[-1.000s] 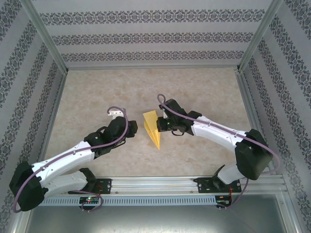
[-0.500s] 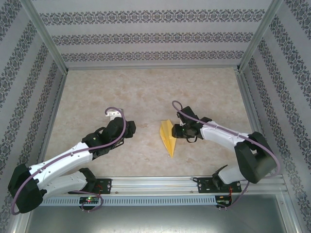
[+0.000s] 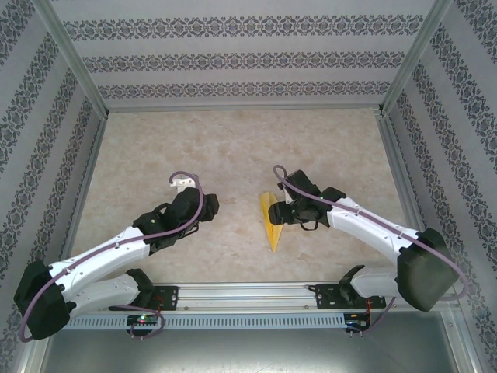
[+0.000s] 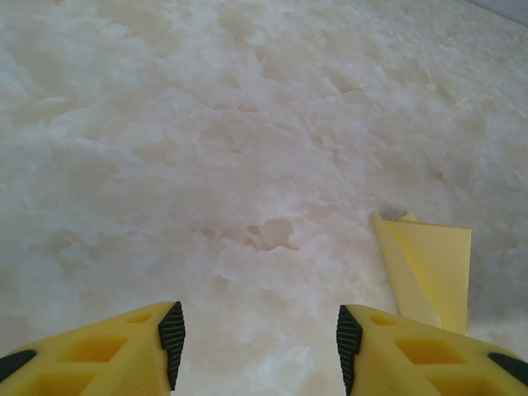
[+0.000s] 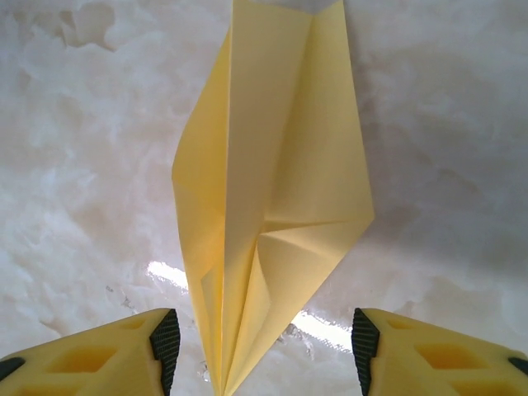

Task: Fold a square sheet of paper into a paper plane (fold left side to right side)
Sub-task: Pick up the paper plane at the center of the table.

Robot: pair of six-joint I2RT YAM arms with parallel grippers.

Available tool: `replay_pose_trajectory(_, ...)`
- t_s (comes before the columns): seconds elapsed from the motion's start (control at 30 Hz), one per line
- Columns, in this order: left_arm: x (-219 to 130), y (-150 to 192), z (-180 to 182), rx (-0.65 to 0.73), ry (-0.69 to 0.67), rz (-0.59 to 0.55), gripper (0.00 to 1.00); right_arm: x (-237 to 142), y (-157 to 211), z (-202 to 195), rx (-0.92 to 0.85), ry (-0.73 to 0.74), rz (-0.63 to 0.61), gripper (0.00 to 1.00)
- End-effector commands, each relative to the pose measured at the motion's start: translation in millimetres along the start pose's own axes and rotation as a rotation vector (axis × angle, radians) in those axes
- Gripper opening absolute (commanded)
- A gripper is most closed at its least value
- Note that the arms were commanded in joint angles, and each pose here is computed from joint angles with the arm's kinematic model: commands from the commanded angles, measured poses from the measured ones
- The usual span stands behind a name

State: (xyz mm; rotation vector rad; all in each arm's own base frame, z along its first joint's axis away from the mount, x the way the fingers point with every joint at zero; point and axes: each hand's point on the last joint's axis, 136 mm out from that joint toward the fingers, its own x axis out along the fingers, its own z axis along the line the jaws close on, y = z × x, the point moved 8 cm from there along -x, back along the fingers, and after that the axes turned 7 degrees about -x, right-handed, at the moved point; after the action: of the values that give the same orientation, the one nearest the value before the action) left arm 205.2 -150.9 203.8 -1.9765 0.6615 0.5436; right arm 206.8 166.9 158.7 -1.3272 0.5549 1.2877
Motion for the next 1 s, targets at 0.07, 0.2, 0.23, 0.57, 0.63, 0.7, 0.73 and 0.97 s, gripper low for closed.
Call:
replay_pose_trajectory(0.07,-1.9,-5.7,-0.1,0.007,-0.009,-0.019,0.59,15.2,17.0,9.0,0.031,-0.074,0.092,0.62)
replay_pose_trajectory(0.2,-1.6,-5.0,0.6,0.007,-0.009,-0.019,0.65,25.0,19.0,12.4,0.028,-0.072,0.120,0.63)
replay_pose_trajectory(0.23,-1.9,-5.2,0.5,0.008,-0.008,-0.019,0.70,27.7,19.3,12.9,0.029,-0.069,0.126,0.63)
replay_pose_trajectory(0.57,-2.4,-4.4,-0.2,0.026,0.003,-0.010,0.82,45.6,19.6,16.6,0.028,-0.050,0.165,0.52)
replay_pose_trajectory(0.63,-2.4,-4.2,0.0,0.026,0.002,-0.010,0.83,47.4,19.5,16.8,0.028,-0.049,0.168,0.50)
replay_pose_trajectory(0.7,-2.0,-4.0,0.4,0.025,0.001,-0.011,0.83,49.3,20.1,16.4,0.027,-0.042,0.173,0.47)
replay_pose_trajectory(0.73,-2.1,-4.0,0.1,0.023,0.002,-0.010,0.83,50.1,19.8,16.3,0.025,-0.038,0.174,0.45)
replay_pose_trajectory(0.97,-2.2,-3.8,1.2,0.024,-0.005,-0.012,0.83,58.7,18.0,18.8,0.027,-0.025,0.177,0.36)
